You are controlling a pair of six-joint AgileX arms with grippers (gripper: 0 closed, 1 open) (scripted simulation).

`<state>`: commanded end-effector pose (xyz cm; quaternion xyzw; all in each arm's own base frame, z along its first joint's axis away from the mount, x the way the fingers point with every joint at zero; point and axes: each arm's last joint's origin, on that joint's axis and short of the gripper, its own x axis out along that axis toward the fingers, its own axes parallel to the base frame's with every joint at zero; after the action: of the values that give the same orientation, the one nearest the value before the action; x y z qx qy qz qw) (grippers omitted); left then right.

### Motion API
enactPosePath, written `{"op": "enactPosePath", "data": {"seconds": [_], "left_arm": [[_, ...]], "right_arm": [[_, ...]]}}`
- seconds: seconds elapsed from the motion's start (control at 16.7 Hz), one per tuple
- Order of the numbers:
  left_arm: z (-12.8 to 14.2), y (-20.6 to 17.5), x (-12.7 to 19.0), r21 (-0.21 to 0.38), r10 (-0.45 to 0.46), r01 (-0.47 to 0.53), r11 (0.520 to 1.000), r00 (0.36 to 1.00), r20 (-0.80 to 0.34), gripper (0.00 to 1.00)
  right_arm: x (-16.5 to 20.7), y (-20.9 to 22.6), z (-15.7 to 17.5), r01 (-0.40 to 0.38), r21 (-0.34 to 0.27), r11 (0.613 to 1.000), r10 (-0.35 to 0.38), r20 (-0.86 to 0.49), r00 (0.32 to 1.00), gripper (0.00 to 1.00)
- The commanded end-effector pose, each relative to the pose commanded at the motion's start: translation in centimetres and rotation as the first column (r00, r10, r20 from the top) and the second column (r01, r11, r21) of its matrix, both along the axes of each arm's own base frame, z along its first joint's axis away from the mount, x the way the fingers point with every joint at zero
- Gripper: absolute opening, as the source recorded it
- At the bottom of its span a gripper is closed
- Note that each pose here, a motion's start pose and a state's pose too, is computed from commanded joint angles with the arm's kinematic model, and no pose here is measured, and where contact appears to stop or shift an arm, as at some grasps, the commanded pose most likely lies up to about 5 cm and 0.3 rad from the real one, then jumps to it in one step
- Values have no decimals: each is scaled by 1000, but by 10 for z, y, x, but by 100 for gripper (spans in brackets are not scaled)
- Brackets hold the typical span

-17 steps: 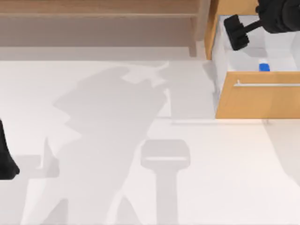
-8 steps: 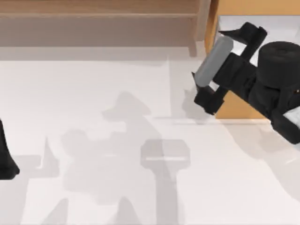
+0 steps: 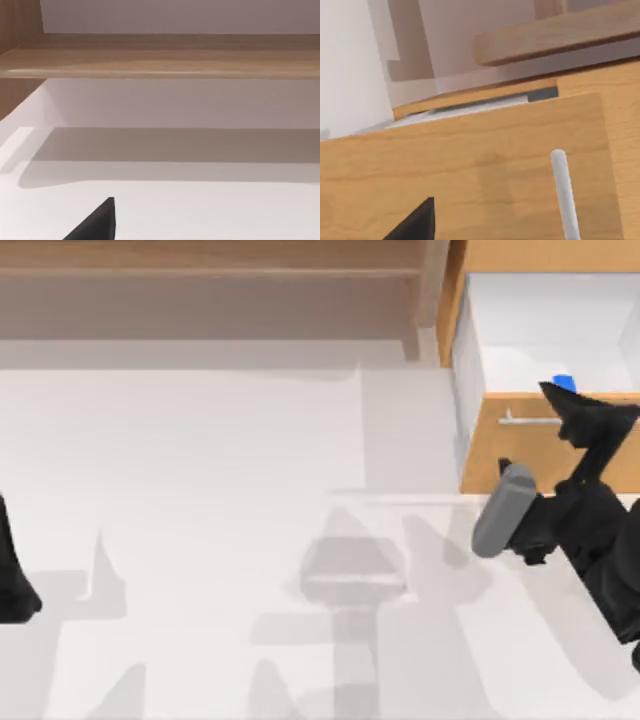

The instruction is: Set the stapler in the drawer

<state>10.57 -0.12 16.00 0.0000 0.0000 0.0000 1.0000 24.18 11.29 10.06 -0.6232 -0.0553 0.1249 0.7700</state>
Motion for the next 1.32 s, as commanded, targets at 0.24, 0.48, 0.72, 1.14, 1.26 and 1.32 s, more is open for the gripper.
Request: {"op": "enactPosePath", "data": {"seconds": [0.24,0.48,0.72,1.14,1.26,1.32], "left_arm": [[0,0,0,0,0,0,1000,1000,0,100],[0,0,0,0,0,0,1000,1000,0,100],[0,0,0,0,0,0,1000,1000,0,100],[0,0,0,0,0,0,1000,1000,0,100],[0,0,0,0,0,0,1000,1000,0,100],[0,0,0,0,0,0,1000,1000,0,100]], "right_arm": [[-12,-30,-9,186,-145,972,-174,93,980,100],[-14,-42,-11,271,-192,943,-250,123,960,100],[-14,-40,-12,265,-193,945,-245,120,962,100],[10,-42,-11,271,-192,943,-250,123,960,100],[11,-42,-11,271,-192,943,-250,123,960,100],[11,-42,-11,271,-192,943,-250,123,960,100]]}}
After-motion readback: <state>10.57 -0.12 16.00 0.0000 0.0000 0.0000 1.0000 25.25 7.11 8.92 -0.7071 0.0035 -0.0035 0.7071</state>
